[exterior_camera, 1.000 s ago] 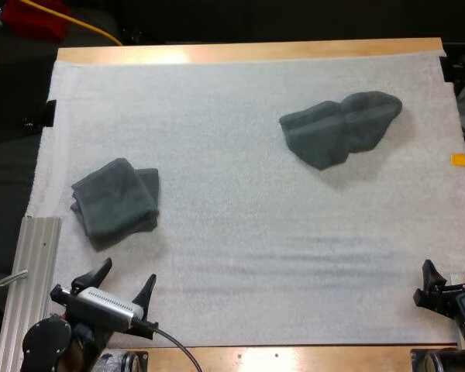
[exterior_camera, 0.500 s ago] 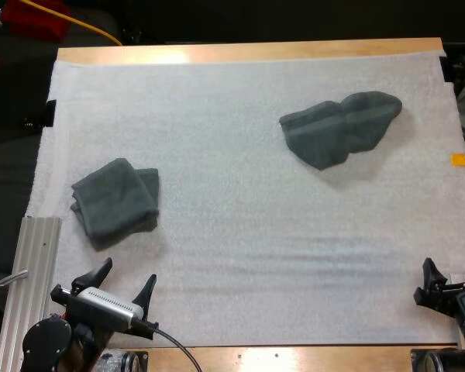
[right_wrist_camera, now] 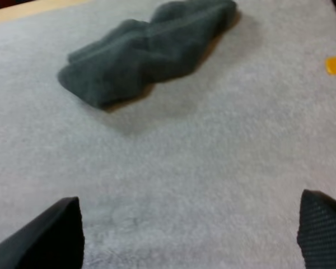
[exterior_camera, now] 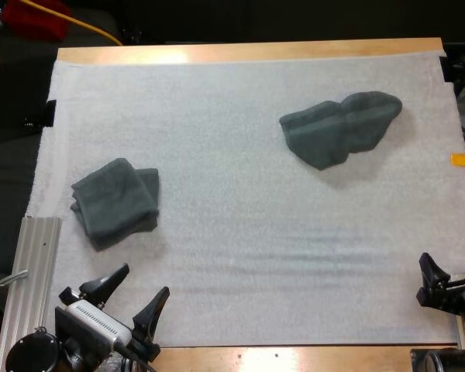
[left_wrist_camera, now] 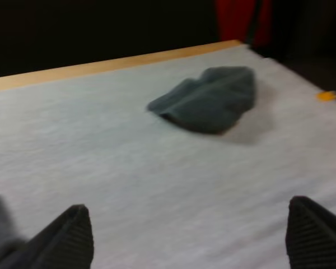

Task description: Pick towel from pile, fold and stack

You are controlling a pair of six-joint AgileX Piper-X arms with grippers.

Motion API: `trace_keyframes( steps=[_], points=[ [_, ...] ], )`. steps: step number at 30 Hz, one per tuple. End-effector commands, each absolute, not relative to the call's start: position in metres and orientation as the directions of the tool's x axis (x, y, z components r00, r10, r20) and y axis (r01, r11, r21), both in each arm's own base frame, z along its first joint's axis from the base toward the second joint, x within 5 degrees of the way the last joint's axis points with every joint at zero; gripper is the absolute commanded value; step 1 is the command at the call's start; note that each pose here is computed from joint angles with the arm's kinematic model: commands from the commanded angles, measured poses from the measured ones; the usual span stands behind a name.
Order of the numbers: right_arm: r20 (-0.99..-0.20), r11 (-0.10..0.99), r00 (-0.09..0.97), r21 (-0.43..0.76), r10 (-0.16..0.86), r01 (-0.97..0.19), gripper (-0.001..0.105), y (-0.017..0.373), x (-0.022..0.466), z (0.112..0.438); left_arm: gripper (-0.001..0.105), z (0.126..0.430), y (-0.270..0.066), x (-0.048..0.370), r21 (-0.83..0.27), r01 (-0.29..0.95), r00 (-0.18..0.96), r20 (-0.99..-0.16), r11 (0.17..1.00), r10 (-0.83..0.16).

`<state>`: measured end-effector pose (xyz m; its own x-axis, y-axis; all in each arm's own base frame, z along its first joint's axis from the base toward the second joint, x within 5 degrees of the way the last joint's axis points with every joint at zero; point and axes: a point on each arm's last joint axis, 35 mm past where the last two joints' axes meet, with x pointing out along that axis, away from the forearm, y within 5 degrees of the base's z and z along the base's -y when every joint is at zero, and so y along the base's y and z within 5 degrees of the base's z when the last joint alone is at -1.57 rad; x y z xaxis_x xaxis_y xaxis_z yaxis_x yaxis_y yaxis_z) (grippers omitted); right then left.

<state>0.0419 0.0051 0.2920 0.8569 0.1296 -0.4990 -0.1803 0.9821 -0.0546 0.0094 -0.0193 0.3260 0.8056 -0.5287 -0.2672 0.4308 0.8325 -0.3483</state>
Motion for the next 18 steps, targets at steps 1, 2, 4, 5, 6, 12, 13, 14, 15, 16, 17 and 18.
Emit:
trace_keyframes(
  steps=[1, 2, 4, 5, 6, 12, 13, 14, 15, 16, 17, 18],
  points=[
    [-0.491, 0.979, 0.858, -0.050, 0.149, -0.199, 0.076, 0.006, 0.043, 0.300, 0.069, 0.332, -0.021, 0.012, -0.377, 0.461, 0.780, -0.259, 0.803, -0.570],
    [-0.494, 0.977, 0.855, -0.045, 0.157, -0.206, 0.076, 0.006, 0.044, 0.303, 0.069, 0.334, -0.021, 0.014, -0.385, 0.469, 0.771, -0.262, 0.795, -0.581],
    [-0.501, 0.971, 0.843, -0.016, 0.197, -0.237, 0.076, 0.008, 0.049, 0.311, 0.069, 0.342, -0.022, 0.019, -0.407, 0.490, 0.743, -0.268, 0.771, -0.614],
    [-0.503, 0.969, 0.839, -0.007, 0.209, -0.245, 0.076, 0.008, 0.050, 0.313, 0.069, 0.344, -0.022, 0.020, -0.412, 0.497, 0.735, -0.267, 0.764, -0.623],
    [-0.508, 0.965, 0.829, 0.010, 0.232, -0.263, 0.076, 0.009, 0.053, 0.318, 0.069, 0.347, -0.023, 0.022, -0.422, 0.508, 0.721, -0.270, 0.751, -0.639],
    [-0.541, 0.929, 0.764, 0.104, 0.351, -0.354, 0.076, 0.014, 0.072, 0.331, 0.069, 0.357, -0.025, 0.035, -0.493, 0.555, 0.634, -0.271, 0.670, -0.725],
    [-0.545, 0.920, 0.748, 0.131, 0.379, -0.370, 0.076, 0.015, 0.076, 0.332, 0.069, 0.359, -0.026, 0.036, -0.516, 0.565, 0.610, -0.266, 0.644, -0.747],
    [-0.547, 0.912, 0.737, 0.149, 0.397, -0.381, 0.076, 0.016, 0.078, 0.333, 0.069, 0.359, -0.026, 0.036, -0.531, 0.570, 0.595, -0.261, 0.627, -0.761],
    [-0.553, 0.902, 0.718, 0.173, 0.422, -0.396, 0.076, 0.017, 0.082, 0.334, 0.069, 0.360, -0.027, 0.037, -0.551, 0.572, 0.577, -0.256, 0.608, -0.775],
    [-0.560, 0.895, 0.705, 0.191, 0.436, -0.402, 0.076, 0.018, 0.086, 0.335, 0.069, 0.360, -0.027, 0.038, -0.559, 0.569, 0.573, -0.256, 0.603, -0.778],
    [-0.565, 0.893, 0.697, 0.202, 0.442, -0.402, 0.076, 0.018, 0.089, 0.335, 0.069, 0.360, -0.027, 0.038, -0.561, 0.569, 0.571, -0.257, 0.601, -0.780],
    [-0.571, 0.891, 0.690, 0.212, 0.446, -0.400, 0.076, 0.018, 0.093, 0.335, 0.069, 0.360, -0.027, 0.038, -0.561, 0.574, 0.564, -0.256, 0.596, -0.785]
  ],
)
